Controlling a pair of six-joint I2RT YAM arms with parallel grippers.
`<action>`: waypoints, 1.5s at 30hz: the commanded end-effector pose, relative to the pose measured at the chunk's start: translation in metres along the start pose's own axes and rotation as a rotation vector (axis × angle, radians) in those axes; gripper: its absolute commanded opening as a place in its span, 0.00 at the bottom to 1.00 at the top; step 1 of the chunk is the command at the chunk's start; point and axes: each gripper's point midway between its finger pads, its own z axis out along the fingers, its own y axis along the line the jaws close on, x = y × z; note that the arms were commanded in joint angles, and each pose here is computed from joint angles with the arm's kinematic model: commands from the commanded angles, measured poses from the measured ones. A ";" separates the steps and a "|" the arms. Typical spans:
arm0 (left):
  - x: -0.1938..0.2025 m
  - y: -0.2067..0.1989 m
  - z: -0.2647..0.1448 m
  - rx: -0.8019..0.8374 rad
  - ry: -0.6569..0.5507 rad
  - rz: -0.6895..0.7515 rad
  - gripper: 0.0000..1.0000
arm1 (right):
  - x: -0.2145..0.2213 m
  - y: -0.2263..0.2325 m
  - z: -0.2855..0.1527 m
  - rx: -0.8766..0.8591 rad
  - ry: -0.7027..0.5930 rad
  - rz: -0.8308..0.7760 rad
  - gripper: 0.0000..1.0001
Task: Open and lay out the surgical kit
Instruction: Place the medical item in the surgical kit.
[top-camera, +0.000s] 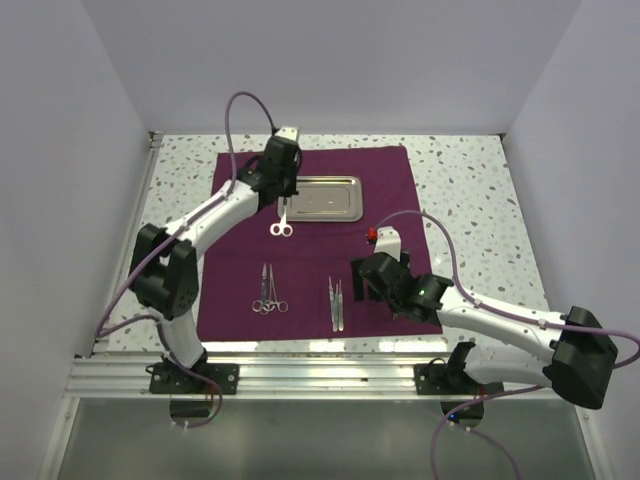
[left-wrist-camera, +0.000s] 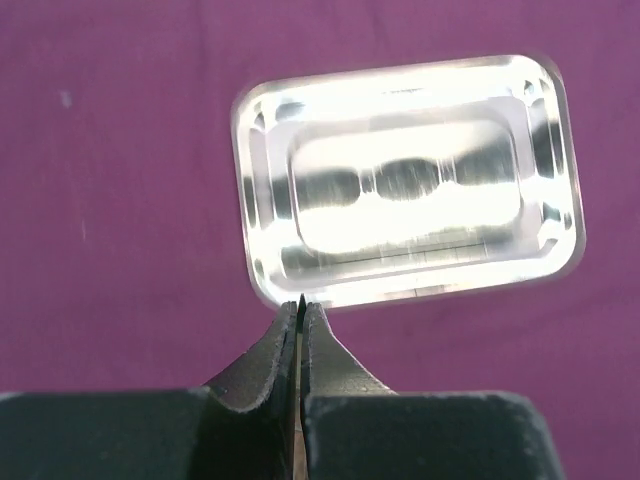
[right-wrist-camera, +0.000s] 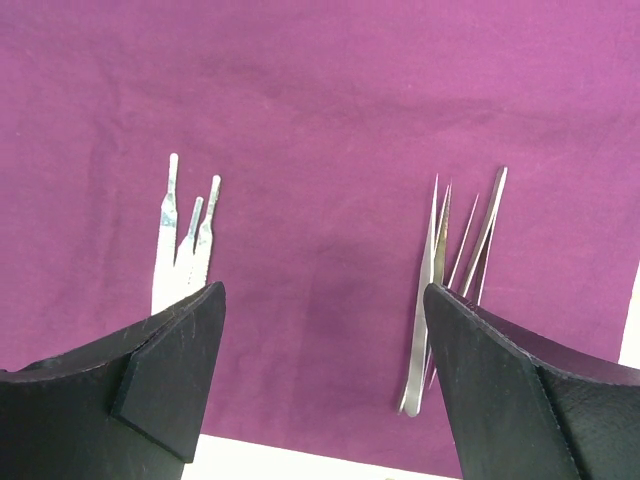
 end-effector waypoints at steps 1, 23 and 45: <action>0.017 0.002 -0.051 -0.028 -0.022 -0.035 0.00 | -0.015 0.005 -0.005 -0.026 -0.053 0.031 0.84; 0.191 0.040 -0.111 -0.124 0.065 -0.145 0.02 | -0.012 0.001 -0.005 -0.010 -0.047 0.044 0.84; 0.138 0.043 -0.172 0.069 -0.179 -0.125 0.69 | -0.070 -0.014 -0.082 -0.286 -0.466 0.218 0.99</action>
